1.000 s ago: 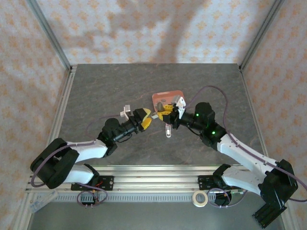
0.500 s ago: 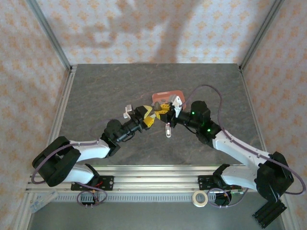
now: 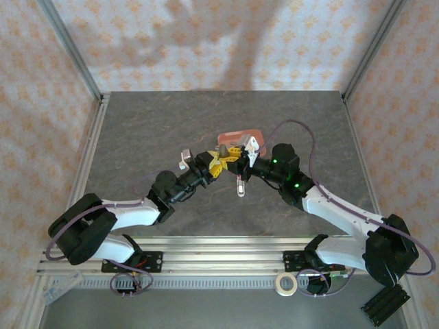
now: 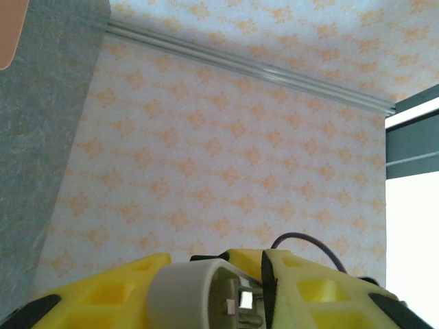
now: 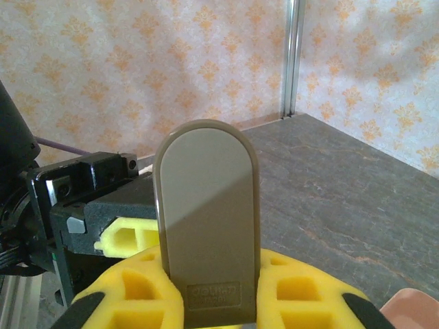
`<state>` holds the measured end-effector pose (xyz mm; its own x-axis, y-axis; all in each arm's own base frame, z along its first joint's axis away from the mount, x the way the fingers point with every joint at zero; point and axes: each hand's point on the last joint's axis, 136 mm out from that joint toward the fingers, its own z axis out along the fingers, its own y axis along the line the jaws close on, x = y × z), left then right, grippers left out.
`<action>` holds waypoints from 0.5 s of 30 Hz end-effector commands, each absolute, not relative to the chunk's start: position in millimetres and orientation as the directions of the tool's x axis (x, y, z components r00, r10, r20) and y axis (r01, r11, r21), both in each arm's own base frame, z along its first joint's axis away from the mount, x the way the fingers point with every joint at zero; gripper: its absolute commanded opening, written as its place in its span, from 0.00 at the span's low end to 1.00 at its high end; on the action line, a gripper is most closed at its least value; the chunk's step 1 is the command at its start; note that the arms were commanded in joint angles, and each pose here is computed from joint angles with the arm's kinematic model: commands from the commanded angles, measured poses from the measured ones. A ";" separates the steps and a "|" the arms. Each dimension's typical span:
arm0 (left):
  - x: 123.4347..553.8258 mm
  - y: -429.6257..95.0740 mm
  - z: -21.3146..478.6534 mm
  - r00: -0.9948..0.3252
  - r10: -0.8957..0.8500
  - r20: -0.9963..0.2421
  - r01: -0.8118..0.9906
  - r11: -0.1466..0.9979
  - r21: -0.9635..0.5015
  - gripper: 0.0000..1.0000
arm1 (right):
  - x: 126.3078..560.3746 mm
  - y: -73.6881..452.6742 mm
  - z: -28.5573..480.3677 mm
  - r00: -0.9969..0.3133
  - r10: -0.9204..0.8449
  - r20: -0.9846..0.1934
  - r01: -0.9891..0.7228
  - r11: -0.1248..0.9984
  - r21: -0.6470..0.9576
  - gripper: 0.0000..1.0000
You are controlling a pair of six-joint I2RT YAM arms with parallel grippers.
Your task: Load the staples into the stapler
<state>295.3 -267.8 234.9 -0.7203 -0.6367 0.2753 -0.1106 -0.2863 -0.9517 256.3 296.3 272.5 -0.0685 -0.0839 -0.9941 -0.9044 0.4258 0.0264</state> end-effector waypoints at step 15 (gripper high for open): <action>301.2 -253.9 220.3 -0.655 -0.743 0.138 -0.019 -0.166 -0.986 0.12 | 239.0 277.3 288.6 -0.056 -0.074 -0.996 -0.883 0.469 0.015 0.44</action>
<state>300.6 -260.0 234.6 -0.6809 -0.6958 0.2283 -0.0541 -0.2631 -0.9632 246.1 288.1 279.3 -0.0679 -0.0894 -0.9937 -0.8981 0.4392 0.0218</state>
